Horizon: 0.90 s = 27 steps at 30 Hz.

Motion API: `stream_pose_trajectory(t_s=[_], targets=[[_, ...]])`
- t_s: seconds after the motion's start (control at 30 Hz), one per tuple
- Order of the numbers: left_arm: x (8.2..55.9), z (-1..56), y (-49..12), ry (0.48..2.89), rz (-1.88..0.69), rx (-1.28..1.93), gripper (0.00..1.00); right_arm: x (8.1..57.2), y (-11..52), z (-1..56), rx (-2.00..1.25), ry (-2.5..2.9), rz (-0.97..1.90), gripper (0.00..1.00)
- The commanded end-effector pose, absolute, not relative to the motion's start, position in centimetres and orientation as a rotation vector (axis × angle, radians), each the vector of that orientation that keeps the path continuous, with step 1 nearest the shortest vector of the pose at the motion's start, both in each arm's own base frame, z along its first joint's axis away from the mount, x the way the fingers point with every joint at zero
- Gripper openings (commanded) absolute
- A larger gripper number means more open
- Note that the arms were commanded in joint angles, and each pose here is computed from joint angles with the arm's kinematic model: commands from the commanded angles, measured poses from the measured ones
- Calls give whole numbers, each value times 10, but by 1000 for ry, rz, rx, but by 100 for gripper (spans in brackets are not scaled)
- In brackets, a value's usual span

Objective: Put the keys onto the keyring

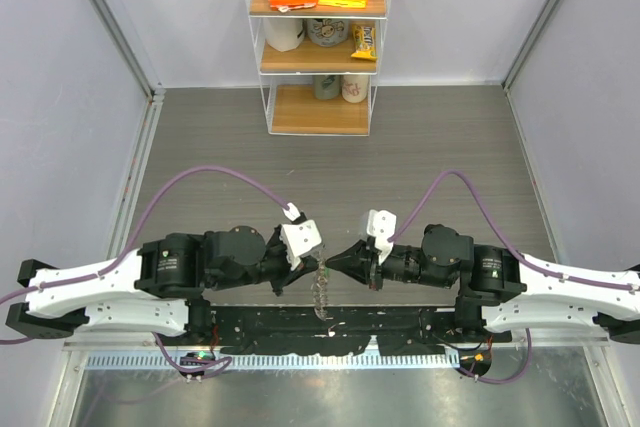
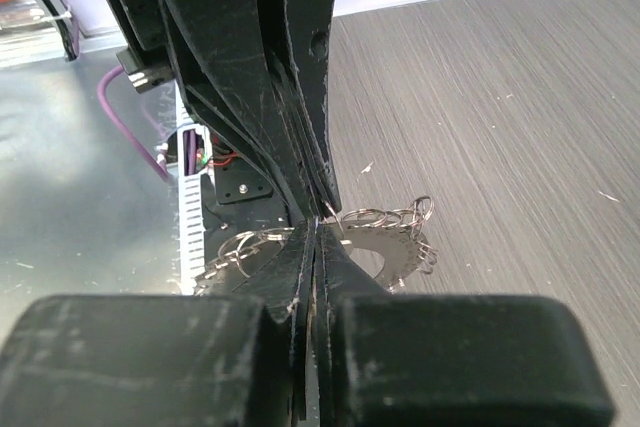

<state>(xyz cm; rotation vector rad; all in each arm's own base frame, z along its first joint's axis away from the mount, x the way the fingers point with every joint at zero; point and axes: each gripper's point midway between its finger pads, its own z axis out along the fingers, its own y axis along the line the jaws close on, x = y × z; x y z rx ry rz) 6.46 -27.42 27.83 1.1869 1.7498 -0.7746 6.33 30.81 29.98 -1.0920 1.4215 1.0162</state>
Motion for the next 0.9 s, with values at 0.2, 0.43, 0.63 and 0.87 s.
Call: stream_pose_trajectory(t_s=[0.2,0.43,0.63,0.87], targets=[[57,311,-279,1588,-921,1128,0,58,320,313,-1002,1437,1128,6],[57,315,-277,1570,-931,1117,0,54,325,313,-992,1445,1174,6],[57,314,-276,1568,-933,1111,0,55,321,314,-949,1447,1191,5],[59,313,-275,1565,-926,1104,0,54,308,333,-873,1384,1242,6]])
